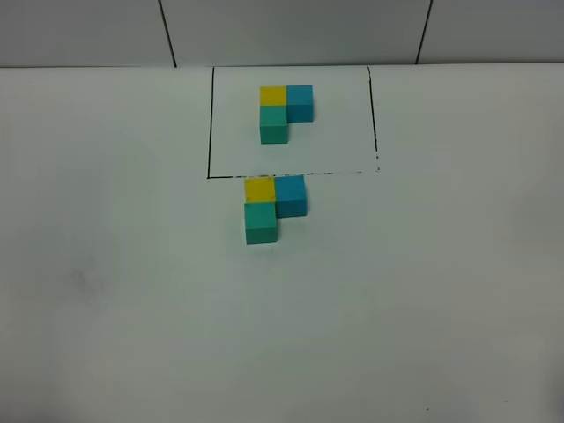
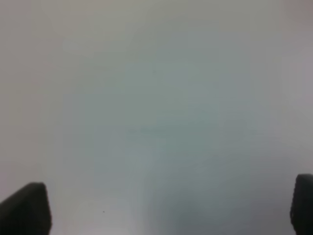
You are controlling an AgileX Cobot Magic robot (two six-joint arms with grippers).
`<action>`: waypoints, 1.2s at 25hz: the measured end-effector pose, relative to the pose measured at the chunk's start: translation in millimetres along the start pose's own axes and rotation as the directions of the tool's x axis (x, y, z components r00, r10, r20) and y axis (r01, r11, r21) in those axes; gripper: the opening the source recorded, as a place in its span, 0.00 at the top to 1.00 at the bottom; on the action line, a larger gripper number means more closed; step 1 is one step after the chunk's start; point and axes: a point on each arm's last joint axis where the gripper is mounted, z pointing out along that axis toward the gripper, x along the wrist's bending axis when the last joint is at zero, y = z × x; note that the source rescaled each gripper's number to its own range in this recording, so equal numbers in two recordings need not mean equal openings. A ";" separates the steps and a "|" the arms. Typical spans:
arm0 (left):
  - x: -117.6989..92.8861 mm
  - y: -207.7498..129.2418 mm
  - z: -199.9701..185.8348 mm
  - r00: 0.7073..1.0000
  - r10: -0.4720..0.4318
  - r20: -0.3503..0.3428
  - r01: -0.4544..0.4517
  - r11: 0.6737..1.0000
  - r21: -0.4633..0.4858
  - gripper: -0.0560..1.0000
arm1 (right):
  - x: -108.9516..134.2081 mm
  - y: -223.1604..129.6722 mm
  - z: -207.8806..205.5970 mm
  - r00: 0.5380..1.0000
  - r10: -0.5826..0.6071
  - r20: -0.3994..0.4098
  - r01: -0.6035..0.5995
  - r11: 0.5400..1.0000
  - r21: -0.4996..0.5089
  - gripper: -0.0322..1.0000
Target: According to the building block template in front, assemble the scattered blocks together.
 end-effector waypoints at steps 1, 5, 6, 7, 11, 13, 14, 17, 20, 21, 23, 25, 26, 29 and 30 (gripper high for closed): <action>0.0 0.0 0.0 1.000 0.000 0.000 0.000 1.000 0.000 0.31 | 0.0 -3.5 -2.8 1.000 -0.005 -0.003 0.005 1.000 -0.017 0.00; 0.0 0.0 0.0 1.000 0.000 0.000 0.000 1.000 0.000 0.31 | 1.2 -12.6 -14.2 1.000 -0.012 -0.027 0.009 0.995 -0.103 0.03; 0.0 0.0 0.0 1.000 0.000 0.000 0.000 1.000 0.000 0.31 | 1.0 -14.5 -16.7 1.000 -0.011 -0.027 0.008 0.992 -0.122 0.04; 0.0 0.0 0.0 1.000 0.000 0.000 0.000 1.000 0.000 0.31 | 0.9 -16.2 -19.0 1.000 -0.012 -0.028 0.008 0.990 -0.141 0.04; 0.0 0.0 0.0 1.000 0.000 0.000 0.000 1.000 0.000 0.31 | 0.4 -23.0 -27.3 0.999 -0.012 -0.030 0.005 0.978 -0.209 0.06; 0.0 0.0 0.0 1.000 0.000 0.000 0.000 1.000 0.000 0.31 | 0.1 -26.6 -31.3 0.999 -0.012 -0.031 0.005 0.970 -0.242 0.07; 0.0 0.0 0.0 1.000 0.000 0.000 0.000 1.000 0.000 0.31 | -0.1 -28.4 -33.1 0.999 -0.012 -0.031 0.004 0.966 -0.258 0.08; 0.0 0.0 0.0 1.000 0.000 0.000 0.000 1.000 0.000 0.31 | -0.2 -29.9 -34.1 0.999 -0.013 -0.031 0.004 0.964 -0.267 0.09; 0.0 0.0 0.0 1.000 0.000 0.000 0.000 1.000 0.000 0.31 | -0.2 -29.9 -34.1 0.999 -0.014 -0.031 0.005 0.964 -0.267 0.12; 0.0 0.0 0.0 1.000 0.000 0.000 0.000 1.000 0.000 0.31 | -0.1 -29.9 -34.1 0.999 -0.015 -0.032 0.006 0.964 -0.267 0.13; 0.0 0.0 0.0 1.000 0.000 0.000 0.000 1.000 0.000 0.31 | -0.1 -29.9 -34.1 0.999 -0.017 -0.031 0.008 0.964 -0.267 0.17; 0.0 0.0 0.0 1.000 0.000 0.000 0.000 1.000 0.000 0.31 | -0.1 -29.9 -34.1 0.999 -0.017 -0.031 0.008 0.964 -0.267 0.19; 0.0 0.0 0.0 1.000 0.000 0.000 0.000 1.000 0.000 0.31 | -0.1 -29.9 -34.1 0.999 -0.017 -0.031 0.008 0.964 -0.267 0.21; 0.0 0.0 0.0 1.000 0.000 0.000 0.000 1.000 0.000 0.31 | -0.1 -29.9 -34.1 0.999 -0.017 -0.031 0.008 0.964 -0.267 0.23; 0.0 0.0 0.0 1.000 0.000 0.000 0.000 1.000 0.000 0.31 | -0.1 -29.9 -34.1 0.999 -0.017 -0.031 0.008 0.964 -0.267 0.23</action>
